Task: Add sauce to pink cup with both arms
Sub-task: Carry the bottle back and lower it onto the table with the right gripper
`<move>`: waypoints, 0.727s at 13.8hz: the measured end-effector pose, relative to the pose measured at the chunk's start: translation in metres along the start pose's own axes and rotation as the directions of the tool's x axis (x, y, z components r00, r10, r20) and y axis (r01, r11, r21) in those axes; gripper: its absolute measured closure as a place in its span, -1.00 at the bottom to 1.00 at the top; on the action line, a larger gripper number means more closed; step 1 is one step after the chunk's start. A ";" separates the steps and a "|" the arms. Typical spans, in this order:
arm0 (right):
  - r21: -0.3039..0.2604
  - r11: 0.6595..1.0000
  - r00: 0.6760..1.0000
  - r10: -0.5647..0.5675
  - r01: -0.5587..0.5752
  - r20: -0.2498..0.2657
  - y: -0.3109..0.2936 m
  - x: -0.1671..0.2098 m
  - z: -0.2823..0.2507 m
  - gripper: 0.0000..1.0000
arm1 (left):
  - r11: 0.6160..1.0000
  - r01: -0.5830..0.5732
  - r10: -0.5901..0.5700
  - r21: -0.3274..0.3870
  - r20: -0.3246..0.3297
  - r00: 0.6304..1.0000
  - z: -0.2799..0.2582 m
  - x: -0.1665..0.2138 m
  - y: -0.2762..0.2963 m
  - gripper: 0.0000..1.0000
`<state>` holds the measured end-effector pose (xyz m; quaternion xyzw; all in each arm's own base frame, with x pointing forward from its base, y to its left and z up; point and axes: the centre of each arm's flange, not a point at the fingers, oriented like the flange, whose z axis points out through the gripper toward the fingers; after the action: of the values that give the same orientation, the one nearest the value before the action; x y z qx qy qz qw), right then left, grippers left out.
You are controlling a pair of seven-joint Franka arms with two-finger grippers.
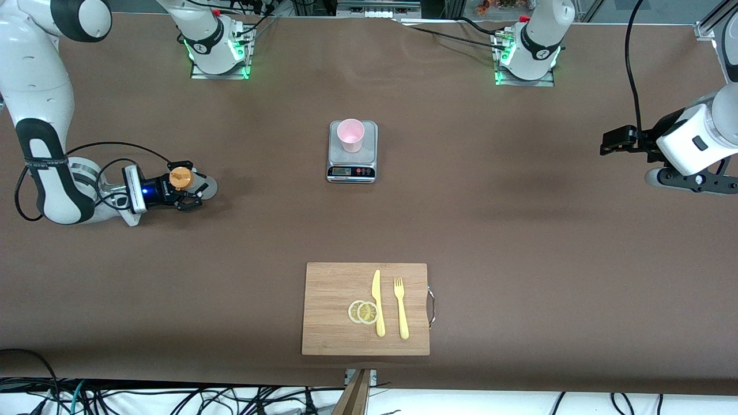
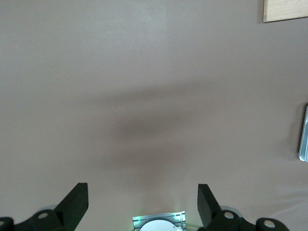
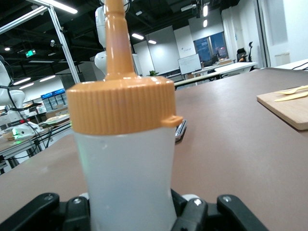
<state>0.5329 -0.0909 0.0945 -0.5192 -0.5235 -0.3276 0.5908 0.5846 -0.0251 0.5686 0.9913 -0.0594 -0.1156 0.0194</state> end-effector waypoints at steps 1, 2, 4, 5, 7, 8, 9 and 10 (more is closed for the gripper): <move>-0.005 1.000 1.000 0.003 -0.003 -0.004 -0.002 -0.006 -0.002 0.47 | 1.000 -0.003 0.003 0.001 -0.007 1.000 -0.003 0.000 0.002 -1.00; -0.007 1.000 1.000 0.006 -0.006 -0.004 -0.002 -0.008 -0.003 0.47 | 1.000 -0.003 0.003 0.002 -0.011 1.000 -0.005 0.000 0.002 -1.00; -0.006 1.000 1.000 0.007 -0.007 -0.004 -0.002 -0.009 -0.003 0.40 | 1.000 -0.003 0.003 0.002 -0.014 1.000 -0.006 0.000 0.002 -1.00; -0.006 1.000 1.000 0.007 -0.007 -0.004 -0.002 -0.010 -0.003 0.40 | 1.000 -0.003 0.003 0.002 -0.014 1.000 -0.006 0.000 0.002 -1.00; -0.009 1.000 1.000 0.005 -0.005 0.000 -0.001 -0.009 -0.005 0.09 | 1.000 -0.003 0.003 0.002 -0.013 1.000 -0.006 0.000 0.002 -1.00; -0.009 1.000 1.000 0.003 -0.003 0.004 -0.001 -0.007 -0.007 -0.13 | 1.000 -0.003 0.003 0.002 -0.013 1.000 -0.006 0.000 0.002 -1.00; -0.007 1.000 1.000 0.002 -0.002 0.009 -0.001 -0.006 -0.010 -0.31 | 1.000 -0.003 0.003 0.002 -0.013 1.000 -0.006 0.000 0.002 -1.00; 0.002 1.000 1.000 0.002 -0.002 0.021 -0.002 -0.006 -0.013 -0.55 | 1.000 -0.003 0.003 0.002 -0.013 1.000 -0.006 0.000 0.002 -1.00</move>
<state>0.5334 -0.1052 0.0907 -0.5227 -0.5294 -0.3210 0.5860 0.5854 -0.0267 0.5747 0.9920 -0.0609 -0.1088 0.0191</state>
